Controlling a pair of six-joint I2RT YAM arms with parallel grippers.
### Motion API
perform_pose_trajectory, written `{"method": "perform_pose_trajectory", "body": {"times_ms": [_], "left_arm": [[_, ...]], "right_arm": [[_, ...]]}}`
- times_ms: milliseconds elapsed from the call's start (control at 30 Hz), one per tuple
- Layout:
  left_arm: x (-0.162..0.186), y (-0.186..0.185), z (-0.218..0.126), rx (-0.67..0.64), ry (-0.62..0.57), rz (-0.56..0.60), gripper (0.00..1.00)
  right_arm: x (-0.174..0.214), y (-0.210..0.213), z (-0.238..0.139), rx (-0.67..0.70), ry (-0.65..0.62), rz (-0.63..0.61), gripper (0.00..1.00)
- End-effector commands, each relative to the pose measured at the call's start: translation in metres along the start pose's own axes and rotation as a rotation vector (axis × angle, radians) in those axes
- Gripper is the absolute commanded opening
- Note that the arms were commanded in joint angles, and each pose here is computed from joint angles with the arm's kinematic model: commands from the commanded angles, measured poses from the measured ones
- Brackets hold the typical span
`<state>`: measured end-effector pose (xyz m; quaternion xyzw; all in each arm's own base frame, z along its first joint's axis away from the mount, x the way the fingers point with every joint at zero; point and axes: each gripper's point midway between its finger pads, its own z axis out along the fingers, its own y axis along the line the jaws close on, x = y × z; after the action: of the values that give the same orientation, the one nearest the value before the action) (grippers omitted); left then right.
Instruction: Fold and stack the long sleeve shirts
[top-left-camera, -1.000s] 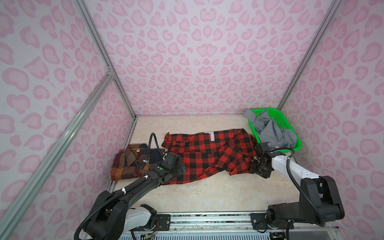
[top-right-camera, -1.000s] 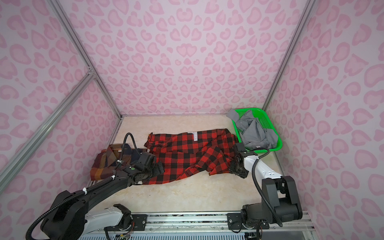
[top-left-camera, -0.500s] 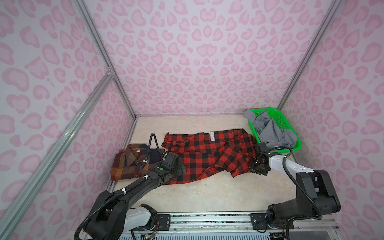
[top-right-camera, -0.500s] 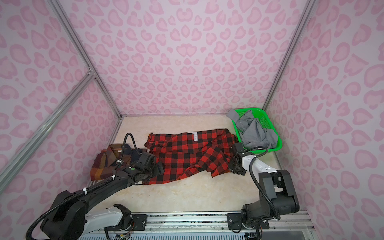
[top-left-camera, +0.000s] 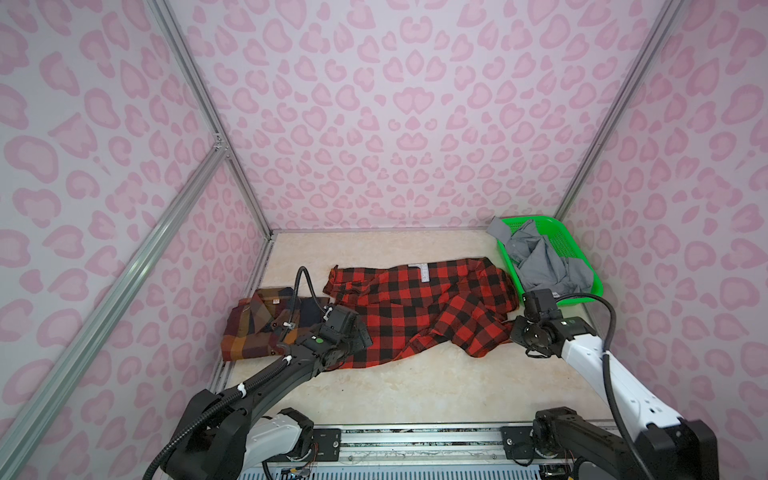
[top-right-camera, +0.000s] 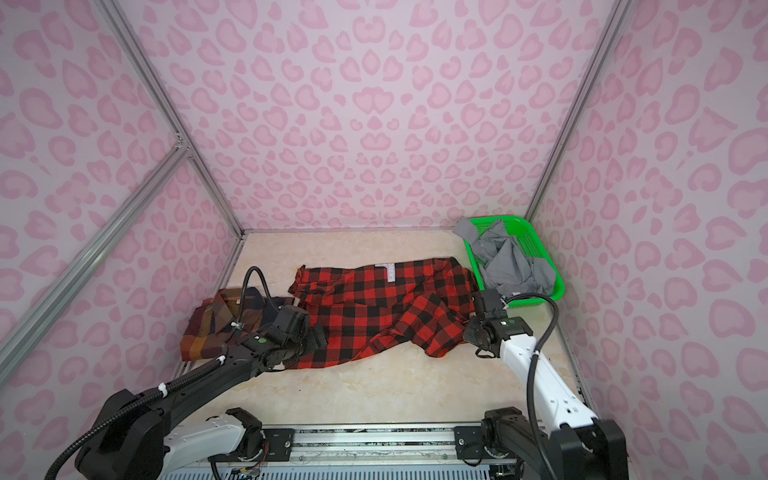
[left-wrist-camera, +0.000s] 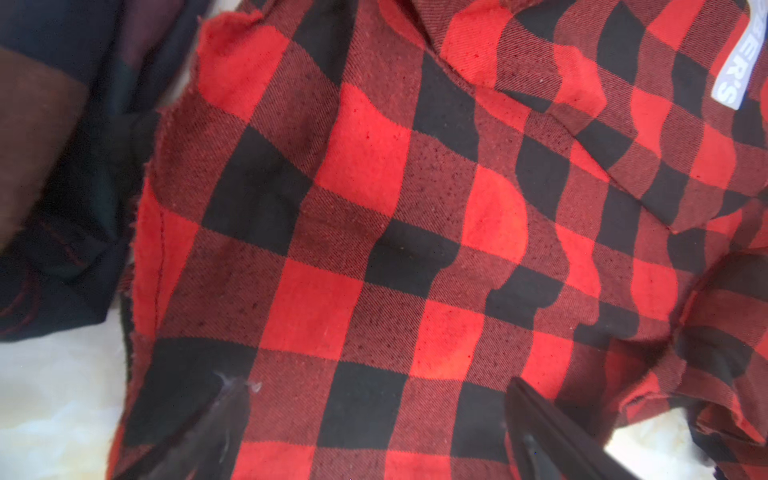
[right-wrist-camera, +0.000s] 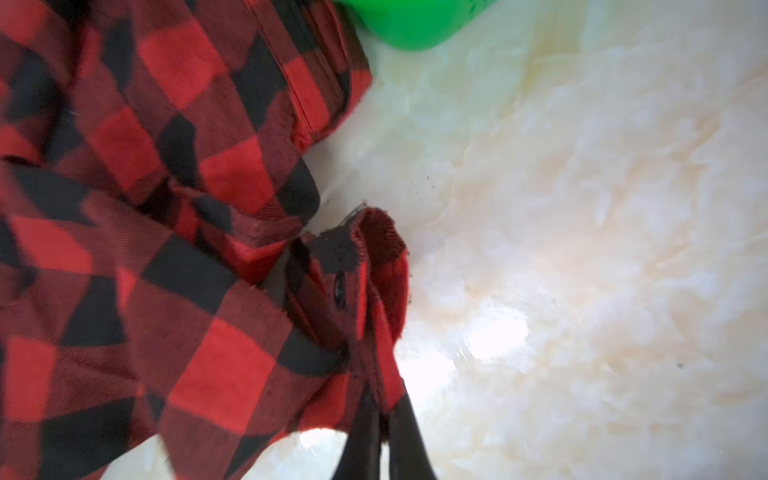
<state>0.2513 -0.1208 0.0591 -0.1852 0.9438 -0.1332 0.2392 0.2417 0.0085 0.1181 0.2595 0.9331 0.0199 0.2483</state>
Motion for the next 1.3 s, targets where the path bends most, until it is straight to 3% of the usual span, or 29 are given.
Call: {"method": "perform_pose_trajectory", "body": {"times_ms": [0, 367, 500, 767, 967, 1267], "left_arm": [[0.004, 0.003, -0.002, 0.007, 0.008, -0.02, 0.98], [0.024, 0.019, -0.016, 0.026, 0.033, -0.056, 0.98], [0.031, 0.03, -0.022, -0.001, 0.05, -0.075, 0.99], [0.05, 0.059, -0.031, -0.089, 0.084, -0.139, 0.99], [0.055, 0.078, -0.038, -0.148, 0.068, -0.172, 0.99], [0.055, 0.085, -0.031, -0.165, 0.041, -0.186, 0.98]], "right_arm": [[0.0, -0.022, -0.038, 0.044, -0.046, 0.024, 0.0], [-0.048, -0.023, -0.221, -0.163, -0.338, 0.006, 0.0], [-0.054, -0.015, -0.27, -0.263, -0.393, -0.025, 0.0], [-0.028, -0.005, -0.296, -0.42, -0.342, -0.066, 0.0], [-0.019, -0.009, -0.339, -0.475, -0.376, -0.094, 0.0], [-0.007, -0.004, -0.348, -0.513, -0.349, -0.114, 0.0]]}}
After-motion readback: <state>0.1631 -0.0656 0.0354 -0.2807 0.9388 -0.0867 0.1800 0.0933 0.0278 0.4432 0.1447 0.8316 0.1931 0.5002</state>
